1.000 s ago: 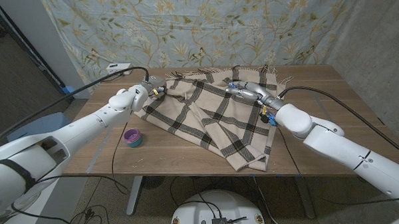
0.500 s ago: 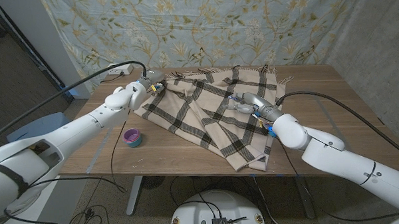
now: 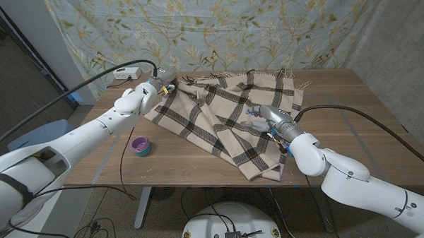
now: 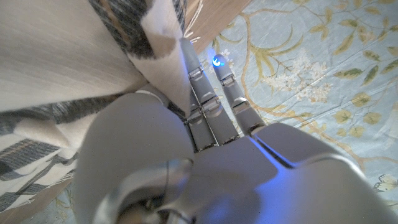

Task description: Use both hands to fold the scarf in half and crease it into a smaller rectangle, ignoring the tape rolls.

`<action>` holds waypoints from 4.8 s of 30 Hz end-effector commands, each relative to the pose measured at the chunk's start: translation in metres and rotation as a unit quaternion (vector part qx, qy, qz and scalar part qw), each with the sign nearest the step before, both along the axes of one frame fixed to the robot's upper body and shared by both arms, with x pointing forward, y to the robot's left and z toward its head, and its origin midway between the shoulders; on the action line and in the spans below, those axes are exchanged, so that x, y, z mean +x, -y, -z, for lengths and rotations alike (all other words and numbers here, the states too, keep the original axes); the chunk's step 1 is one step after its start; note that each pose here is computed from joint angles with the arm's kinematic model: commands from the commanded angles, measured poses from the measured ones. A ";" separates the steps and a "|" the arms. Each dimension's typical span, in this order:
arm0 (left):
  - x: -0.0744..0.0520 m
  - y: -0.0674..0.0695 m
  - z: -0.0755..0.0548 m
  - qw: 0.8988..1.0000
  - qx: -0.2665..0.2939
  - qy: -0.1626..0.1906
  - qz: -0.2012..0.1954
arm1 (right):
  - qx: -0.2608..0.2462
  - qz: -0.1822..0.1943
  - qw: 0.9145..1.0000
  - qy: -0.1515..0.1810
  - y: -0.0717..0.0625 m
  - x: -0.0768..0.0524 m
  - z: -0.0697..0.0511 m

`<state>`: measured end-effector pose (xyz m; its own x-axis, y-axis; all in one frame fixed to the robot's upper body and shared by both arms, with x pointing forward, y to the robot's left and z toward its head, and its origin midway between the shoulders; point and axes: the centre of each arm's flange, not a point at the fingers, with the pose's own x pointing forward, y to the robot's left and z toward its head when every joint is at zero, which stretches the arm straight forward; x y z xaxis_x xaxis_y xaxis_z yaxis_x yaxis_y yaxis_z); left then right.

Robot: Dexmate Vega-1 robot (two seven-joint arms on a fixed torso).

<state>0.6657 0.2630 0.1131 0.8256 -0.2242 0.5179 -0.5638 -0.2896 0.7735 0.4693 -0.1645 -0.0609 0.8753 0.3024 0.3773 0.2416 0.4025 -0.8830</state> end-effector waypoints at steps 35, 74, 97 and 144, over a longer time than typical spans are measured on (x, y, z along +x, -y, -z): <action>-0.033 0.015 -0.022 0.996 -0.033 0.080 0.019 | -0.116 0.151 0.971 -0.144 -0.004 -0.007 0.091; -0.058 0.004 -0.001 0.997 -0.054 0.056 0.019 | -0.020 0.153 0.988 -0.008 0.018 -0.039 0.103; -0.067 -0.019 -0.006 0.984 -0.126 0.108 0.065 | -0.037 0.054 0.992 -0.112 -0.022 -0.007 0.093; -0.090 -0.046 -0.029 0.956 -0.227 0.165 0.088 | 0.475 -0.035 0.877 0.068 0.068 -0.007 0.106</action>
<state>0.5829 0.3078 0.1383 0.5867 -0.0382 0.8089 -0.7986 0.1383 0.5857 0.4641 -0.1982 -0.1625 0.8225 -0.0465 0.5669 0.3080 0.8743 -0.3751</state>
